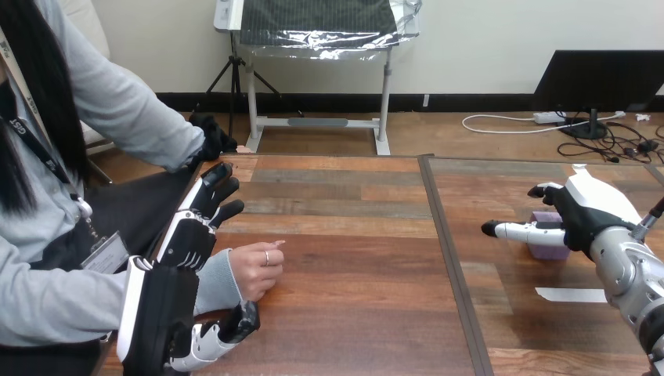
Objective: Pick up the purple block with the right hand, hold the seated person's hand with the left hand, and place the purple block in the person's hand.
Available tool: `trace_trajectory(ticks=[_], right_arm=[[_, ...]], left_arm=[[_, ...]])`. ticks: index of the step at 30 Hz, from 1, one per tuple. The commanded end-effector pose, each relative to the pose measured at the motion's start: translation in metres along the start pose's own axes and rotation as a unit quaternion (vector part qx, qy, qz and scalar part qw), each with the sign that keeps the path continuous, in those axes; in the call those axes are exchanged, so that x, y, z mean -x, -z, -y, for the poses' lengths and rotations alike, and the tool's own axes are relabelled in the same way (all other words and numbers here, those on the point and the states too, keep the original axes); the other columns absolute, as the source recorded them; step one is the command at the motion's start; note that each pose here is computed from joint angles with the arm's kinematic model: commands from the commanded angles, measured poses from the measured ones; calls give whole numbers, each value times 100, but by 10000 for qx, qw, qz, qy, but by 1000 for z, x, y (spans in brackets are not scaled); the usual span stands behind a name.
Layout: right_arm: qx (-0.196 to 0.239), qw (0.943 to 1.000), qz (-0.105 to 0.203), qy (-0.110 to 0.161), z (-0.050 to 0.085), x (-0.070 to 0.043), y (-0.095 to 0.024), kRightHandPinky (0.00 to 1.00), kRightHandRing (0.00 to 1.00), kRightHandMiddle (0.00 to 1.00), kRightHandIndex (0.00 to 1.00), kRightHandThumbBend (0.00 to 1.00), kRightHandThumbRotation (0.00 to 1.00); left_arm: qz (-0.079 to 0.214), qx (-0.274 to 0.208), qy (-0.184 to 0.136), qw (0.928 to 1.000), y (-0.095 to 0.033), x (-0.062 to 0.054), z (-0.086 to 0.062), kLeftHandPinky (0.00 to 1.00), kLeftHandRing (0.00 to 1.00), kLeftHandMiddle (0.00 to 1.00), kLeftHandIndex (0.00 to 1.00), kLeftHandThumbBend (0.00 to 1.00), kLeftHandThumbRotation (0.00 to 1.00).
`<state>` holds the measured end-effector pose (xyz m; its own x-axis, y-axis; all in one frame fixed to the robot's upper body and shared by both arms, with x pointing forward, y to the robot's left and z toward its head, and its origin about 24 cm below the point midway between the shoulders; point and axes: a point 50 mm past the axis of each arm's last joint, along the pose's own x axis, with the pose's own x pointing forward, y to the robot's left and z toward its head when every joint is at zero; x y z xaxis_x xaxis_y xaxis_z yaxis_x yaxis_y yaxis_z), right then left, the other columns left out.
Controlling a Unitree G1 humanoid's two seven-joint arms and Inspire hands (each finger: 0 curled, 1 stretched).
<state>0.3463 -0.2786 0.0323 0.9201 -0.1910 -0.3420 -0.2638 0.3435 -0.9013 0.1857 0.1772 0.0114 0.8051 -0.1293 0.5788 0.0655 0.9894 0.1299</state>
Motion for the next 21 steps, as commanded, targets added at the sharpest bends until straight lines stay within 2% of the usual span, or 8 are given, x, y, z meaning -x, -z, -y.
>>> trace_trajectory(ticks=[1,7,13,21], right_arm=[[22,9999,102,-65,1,-3,-11,79,87,90,90,88,73],[64,9997,121,-188,-2,-2,-12,78,87,92,91,89,75],[64,9994,87,-330,-6,-2,-10,78,88,92,92,95,79],[153,9989,122,-432,-9,-1,-9,78,88,92,92,95,78]], left_arm=[[388,1,33,9992,-6,-14,0,84,90,93,91,100,73],[390,6,67,9992,-6,-14,1,84,91,93,91,100,73],[406,15,72,9991,-6,-14,1,84,91,93,91,100,73],[414,8,77,9991,-6,-14,1,84,91,93,92,100,73]])
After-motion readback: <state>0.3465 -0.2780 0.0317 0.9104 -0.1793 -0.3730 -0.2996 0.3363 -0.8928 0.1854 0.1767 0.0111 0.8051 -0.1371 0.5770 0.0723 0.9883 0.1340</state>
